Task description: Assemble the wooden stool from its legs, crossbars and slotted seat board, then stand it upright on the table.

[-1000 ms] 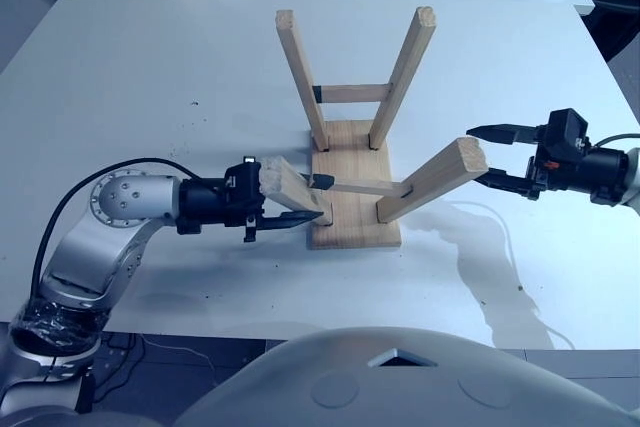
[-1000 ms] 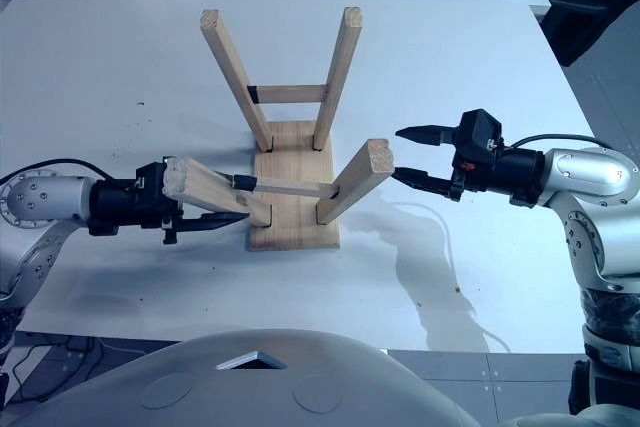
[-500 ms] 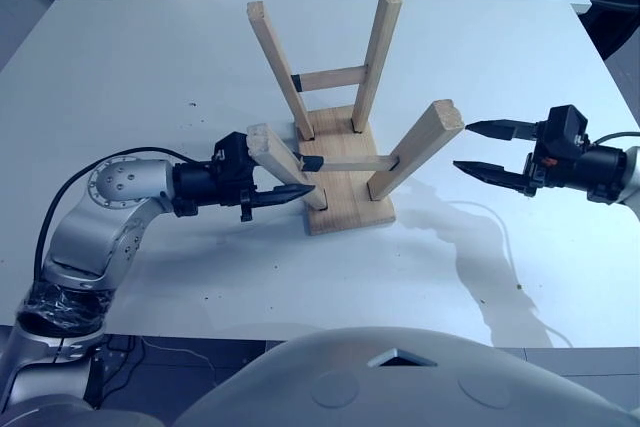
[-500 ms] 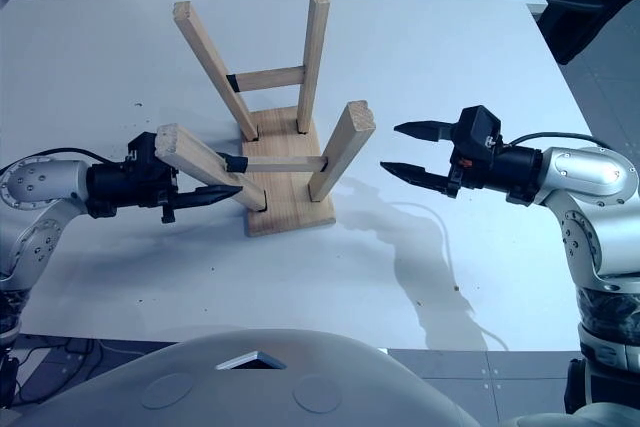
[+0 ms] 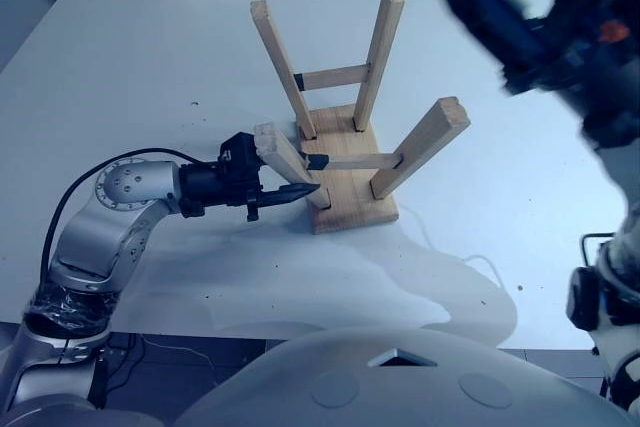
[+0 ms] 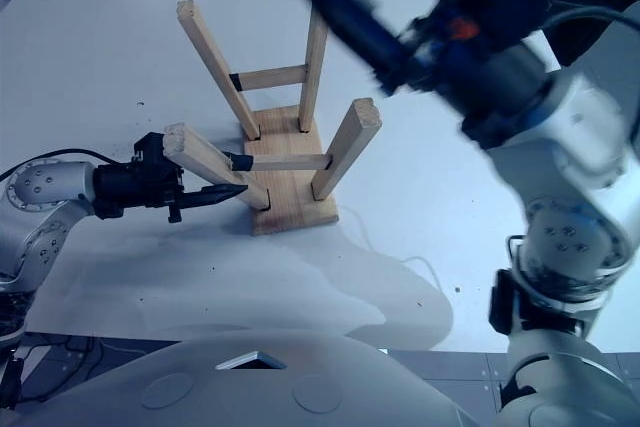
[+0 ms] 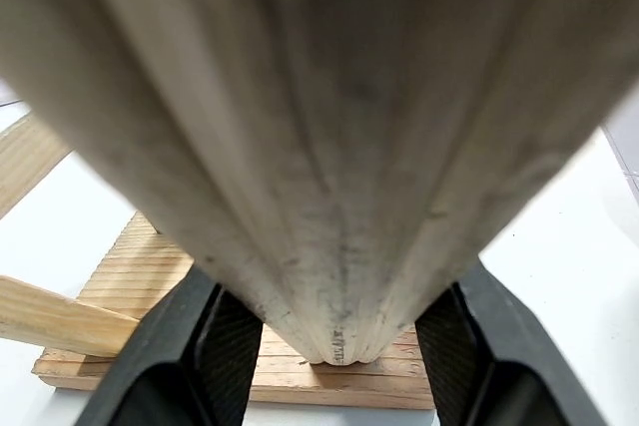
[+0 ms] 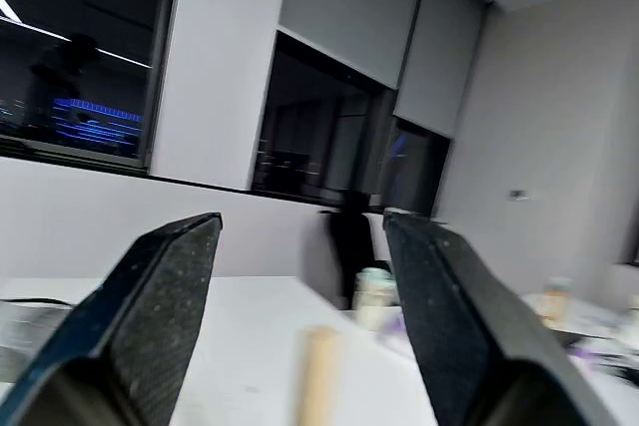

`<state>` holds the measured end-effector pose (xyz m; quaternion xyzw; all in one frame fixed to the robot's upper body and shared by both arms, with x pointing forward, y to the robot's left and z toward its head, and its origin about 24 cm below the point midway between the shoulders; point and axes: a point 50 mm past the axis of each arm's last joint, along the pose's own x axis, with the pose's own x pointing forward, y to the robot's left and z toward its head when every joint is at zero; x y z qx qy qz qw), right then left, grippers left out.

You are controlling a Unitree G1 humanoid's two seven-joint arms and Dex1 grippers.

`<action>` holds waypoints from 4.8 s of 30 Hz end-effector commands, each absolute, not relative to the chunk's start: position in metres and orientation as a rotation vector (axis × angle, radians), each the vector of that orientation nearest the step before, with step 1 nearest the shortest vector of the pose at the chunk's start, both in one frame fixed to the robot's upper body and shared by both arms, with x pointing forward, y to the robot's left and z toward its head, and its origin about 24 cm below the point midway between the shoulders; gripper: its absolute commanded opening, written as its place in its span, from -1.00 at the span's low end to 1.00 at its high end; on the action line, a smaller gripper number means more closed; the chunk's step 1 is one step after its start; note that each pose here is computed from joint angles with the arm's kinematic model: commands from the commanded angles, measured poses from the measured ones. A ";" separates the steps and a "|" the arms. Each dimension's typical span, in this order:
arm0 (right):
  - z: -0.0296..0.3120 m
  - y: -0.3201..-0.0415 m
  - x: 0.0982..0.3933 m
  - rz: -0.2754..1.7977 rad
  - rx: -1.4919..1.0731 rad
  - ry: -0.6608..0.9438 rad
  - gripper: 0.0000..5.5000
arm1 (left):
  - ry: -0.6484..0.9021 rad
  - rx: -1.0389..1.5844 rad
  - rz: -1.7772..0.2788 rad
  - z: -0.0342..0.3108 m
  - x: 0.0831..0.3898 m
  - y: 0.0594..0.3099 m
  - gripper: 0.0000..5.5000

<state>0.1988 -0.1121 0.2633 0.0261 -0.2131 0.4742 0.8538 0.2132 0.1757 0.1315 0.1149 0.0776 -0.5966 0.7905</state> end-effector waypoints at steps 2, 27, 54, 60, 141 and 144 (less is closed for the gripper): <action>0.239 -0.092 0.205 0.939 0.074 -0.313 -0.12 | 0.242 0.253 -1.264 0.126 0.218 0.168 -0.26; 0.036 -0.086 0.213 0.741 -0.155 0.339 -0.12 | 0.235 0.302 -1.251 0.139 0.230 0.169 -0.26; 0.105 -0.065 0.231 0.917 -0.144 0.092 -0.12 | 0.267 0.369 -1.199 0.126 0.233 0.164 -0.26; 0.121 -0.065 0.231 0.934 -0.074 0.020 -0.12 | 0.276 0.378 -1.205 0.126 0.235 0.162 -0.26; 0.097 -0.200 0.266 0.413 -0.641 0.107 -0.14 | 0.220 0.162 -1.348 0.151 0.221 0.131 0.46; 0.111 -0.204 0.270 0.396 -0.630 0.047 -0.14 | 0.239 0.164 -1.357 0.148 0.217 0.135 0.46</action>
